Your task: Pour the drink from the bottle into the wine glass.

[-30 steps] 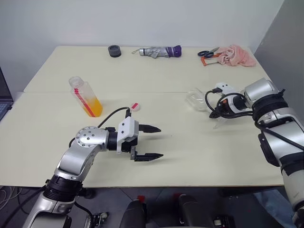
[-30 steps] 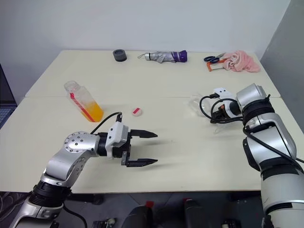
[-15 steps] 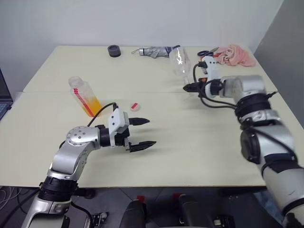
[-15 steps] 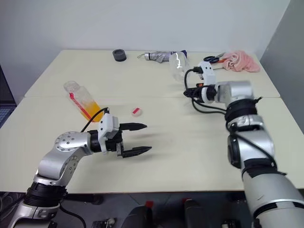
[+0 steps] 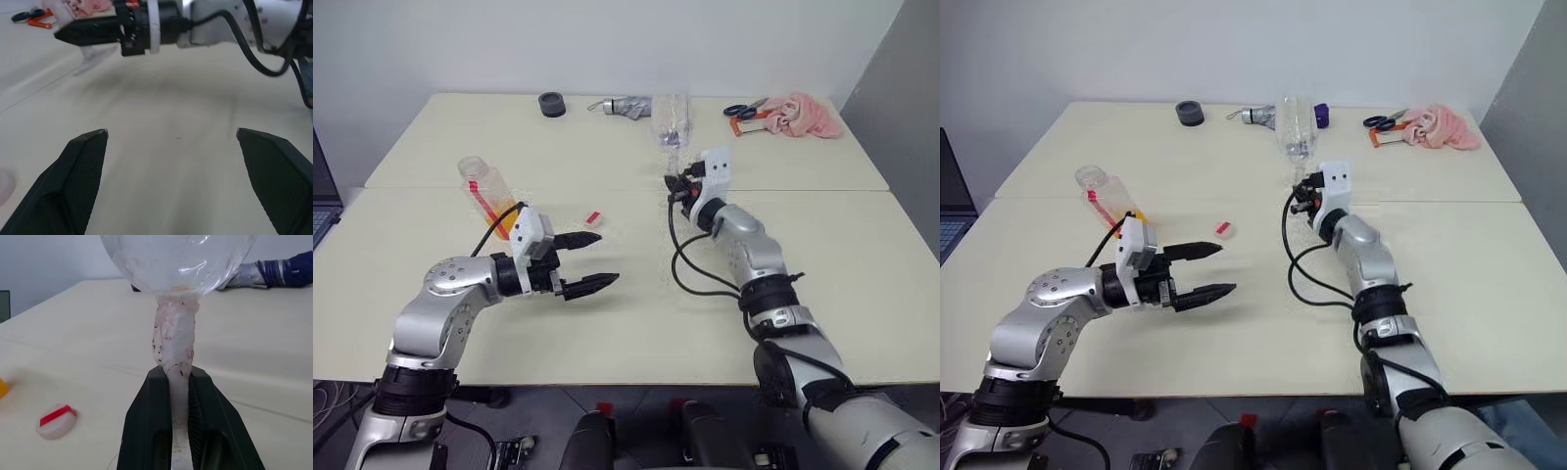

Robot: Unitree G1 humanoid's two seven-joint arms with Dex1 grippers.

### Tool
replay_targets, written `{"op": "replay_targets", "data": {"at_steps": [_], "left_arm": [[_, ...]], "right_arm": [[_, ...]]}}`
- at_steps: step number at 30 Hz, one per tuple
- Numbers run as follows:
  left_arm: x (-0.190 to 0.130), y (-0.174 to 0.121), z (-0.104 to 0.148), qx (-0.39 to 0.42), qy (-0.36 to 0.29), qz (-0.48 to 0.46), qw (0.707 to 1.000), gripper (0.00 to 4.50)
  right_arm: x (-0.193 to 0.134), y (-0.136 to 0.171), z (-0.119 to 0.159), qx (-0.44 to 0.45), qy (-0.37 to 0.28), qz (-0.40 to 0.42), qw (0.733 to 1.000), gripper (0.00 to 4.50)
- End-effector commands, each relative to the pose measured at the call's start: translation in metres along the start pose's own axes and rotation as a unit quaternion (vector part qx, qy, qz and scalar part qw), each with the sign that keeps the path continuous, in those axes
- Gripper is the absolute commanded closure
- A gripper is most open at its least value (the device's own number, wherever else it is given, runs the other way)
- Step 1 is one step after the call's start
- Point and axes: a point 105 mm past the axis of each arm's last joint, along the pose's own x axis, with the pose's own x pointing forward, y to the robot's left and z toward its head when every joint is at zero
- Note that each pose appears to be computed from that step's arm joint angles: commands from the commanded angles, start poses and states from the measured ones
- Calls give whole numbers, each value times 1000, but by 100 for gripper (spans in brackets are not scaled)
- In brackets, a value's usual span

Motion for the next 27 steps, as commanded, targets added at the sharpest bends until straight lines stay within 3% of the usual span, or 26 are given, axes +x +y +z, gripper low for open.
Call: {"op": "replay_targets", "data": {"at_steps": [1, 12, 21, 27], "left_arm": [[-10, 10, 15, 14, -23, 42, 999, 0], [-17, 18, 20, 18, -23, 75, 997, 0], [-24, 19, 17, 17, -1, 83, 996, 0], [-28, 19, 13, 17, 8, 86, 996, 0]], "right_arm": [[-7, 11, 2, 1, -28, 16, 999, 438], [-25, 24, -42, 28, 3, 8, 1000, 438], [-62, 31, -88, 26, 59, 13, 998, 438], [-72, 35, -96, 26, 75, 20, 997, 438]]}}
